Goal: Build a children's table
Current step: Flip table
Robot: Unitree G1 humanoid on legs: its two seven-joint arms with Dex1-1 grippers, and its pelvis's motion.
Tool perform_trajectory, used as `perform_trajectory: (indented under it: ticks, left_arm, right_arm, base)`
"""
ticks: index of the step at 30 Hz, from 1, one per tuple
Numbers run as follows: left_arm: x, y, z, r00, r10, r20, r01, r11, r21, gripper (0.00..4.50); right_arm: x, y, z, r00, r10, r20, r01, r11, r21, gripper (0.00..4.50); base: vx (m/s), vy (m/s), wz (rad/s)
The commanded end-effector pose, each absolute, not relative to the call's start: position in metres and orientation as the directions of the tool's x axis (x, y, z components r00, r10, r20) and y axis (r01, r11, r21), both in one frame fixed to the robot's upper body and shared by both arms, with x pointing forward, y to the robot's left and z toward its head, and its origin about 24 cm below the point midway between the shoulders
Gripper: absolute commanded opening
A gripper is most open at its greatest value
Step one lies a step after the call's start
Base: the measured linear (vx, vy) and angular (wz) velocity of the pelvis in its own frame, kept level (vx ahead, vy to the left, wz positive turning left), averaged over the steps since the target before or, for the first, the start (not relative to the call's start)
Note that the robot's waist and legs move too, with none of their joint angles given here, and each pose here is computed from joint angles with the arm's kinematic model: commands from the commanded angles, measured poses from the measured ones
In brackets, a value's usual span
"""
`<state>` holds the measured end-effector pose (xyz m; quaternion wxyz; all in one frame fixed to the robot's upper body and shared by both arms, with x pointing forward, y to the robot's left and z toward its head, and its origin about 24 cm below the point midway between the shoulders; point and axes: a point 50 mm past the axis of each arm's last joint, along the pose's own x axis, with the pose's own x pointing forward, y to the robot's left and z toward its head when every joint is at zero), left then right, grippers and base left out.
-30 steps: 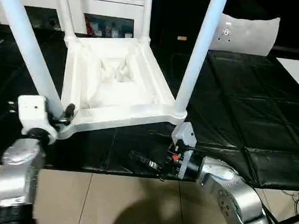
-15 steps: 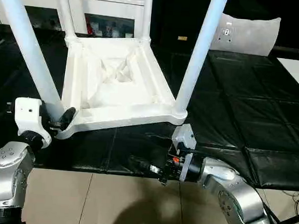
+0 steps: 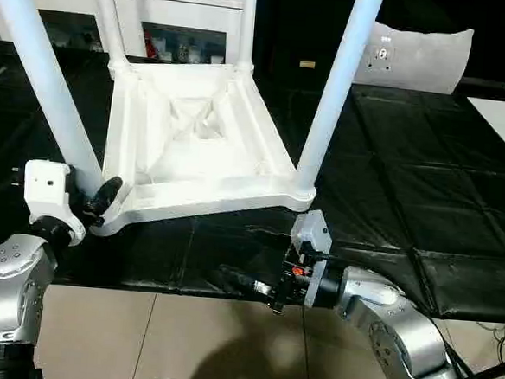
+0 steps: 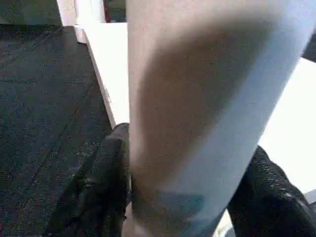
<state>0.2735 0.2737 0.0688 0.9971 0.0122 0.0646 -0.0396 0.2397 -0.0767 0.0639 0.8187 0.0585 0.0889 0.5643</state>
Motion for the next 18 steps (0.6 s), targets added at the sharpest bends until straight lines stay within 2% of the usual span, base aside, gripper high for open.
perform_trajectory:
  ticks: [1,3,6,9,11,16,18]
  left_arm:
    - [0.275,0.272,0.070,0.989,-0.067,-0.129,0.068,0.998,0.001,2.33]
    - [0.275,0.267,0.069,0.993,-0.020,-0.119,0.012,0.998,-0.069,2.12]
    - [0.275,0.262,0.070,0.995,0.012,-0.100,-0.026,0.990,-0.140,2.08]
    - [0.273,0.242,0.067,0.993,0.071,-0.091,-0.098,0.934,-0.344,2.07]
    - [0.272,0.233,0.065,0.991,0.093,-0.094,-0.124,0.902,-0.413,2.06]
    - [0.271,0.210,0.068,0.990,0.107,-0.096,-0.143,0.814,-0.563,2.06]
    - [0.270,0.198,0.072,0.993,0.065,-0.098,-0.111,0.794,-0.597,2.06]
  right_arm:
    - [0.243,-0.077,0.066,0.352,0.933,-0.079,-0.915,0.361,0.179,4.50]
    - [0.246,-0.079,0.064,0.386,0.918,-0.090,-0.898,0.396,0.193,4.50]
    - [0.251,-0.080,0.063,0.430,0.897,-0.098,-0.875,0.441,0.202,4.50]
    - [0.263,-0.080,0.060,0.538,0.836,-0.108,-0.807,0.548,0.222,4.50]
    - [0.266,-0.079,0.059,0.569,0.815,-0.112,-0.781,0.578,0.237,4.50]
    - [0.281,-0.071,0.060,0.659,0.745,-0.105,-0.692,0.654,0.305,4.50]
    - [0.290,-0.065,0.058,0.691,0.714,-0.116,-0.639,0.678,0.364,4.50]
  base:
    - [0.000,0.000,0.00]
    - [0.000,0.000,0.00]
    - [0.000,0.000,0.00]
    - [0.000,0.000,0.00]
    - [0.000,0.000,0.00]
    - [0.000,0.000,0.00]
    - [0.000,0.000,0.00]
